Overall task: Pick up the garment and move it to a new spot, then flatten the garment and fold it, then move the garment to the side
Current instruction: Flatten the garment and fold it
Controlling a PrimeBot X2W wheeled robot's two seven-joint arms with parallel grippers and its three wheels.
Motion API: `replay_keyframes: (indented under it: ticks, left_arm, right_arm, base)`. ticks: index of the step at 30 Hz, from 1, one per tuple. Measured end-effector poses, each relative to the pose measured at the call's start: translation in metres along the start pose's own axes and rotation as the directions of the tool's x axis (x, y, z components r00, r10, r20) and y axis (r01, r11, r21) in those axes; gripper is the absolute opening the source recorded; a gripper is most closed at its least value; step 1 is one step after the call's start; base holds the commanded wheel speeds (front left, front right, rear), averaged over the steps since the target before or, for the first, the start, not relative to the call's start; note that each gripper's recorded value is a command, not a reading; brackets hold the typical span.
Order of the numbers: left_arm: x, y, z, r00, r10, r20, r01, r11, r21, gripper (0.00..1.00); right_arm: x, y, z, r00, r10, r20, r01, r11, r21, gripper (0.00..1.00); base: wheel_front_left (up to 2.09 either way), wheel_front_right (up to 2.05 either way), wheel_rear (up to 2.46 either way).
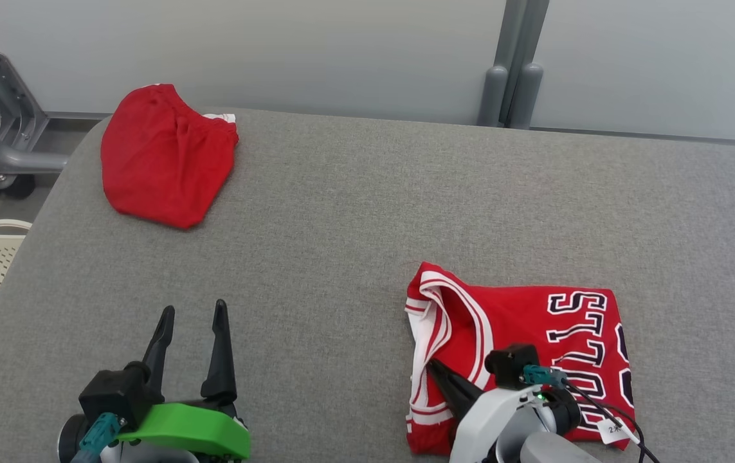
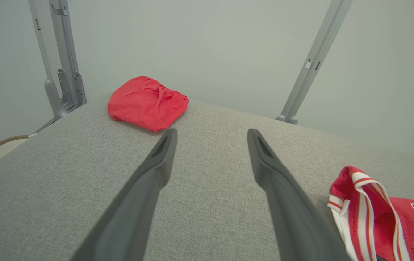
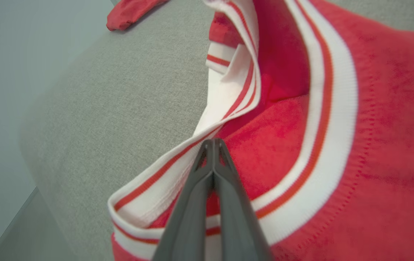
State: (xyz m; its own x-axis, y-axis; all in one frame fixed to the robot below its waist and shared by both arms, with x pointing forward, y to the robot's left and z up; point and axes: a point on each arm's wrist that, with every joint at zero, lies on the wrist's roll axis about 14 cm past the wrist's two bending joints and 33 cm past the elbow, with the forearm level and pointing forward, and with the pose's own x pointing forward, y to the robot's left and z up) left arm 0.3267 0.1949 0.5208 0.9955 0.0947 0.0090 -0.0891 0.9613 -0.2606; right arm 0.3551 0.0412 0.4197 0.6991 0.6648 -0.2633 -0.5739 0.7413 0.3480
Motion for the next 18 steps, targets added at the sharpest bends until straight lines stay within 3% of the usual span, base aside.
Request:
replay_keyframes:
  ticks: [9, 18]
  left_arm:
    - [0.003, -0.002, 0.001, 1.0, -0.003, 0.007, 0.003, 1.0, -0.004, 1.0]
    - [0.001, -0.005, 0.0, 1.0, -0.008, 0.007, 0.008, 1.0, -0.013, 1.0]
  right_arm:
    - [0.008, -0.002, 0.033, 0.996, 0.009, 0.091, -0.005, 0.999, -0.046, 0.0]
    - [0.006, -0.038, 0.091, 0.961, -0.09, 0.261, 0.098, 0.995, -0.017, 0.0]
  base:
    - [0.0, 0.0, 0.0]
    - [0.0, 0.0, 0.0]
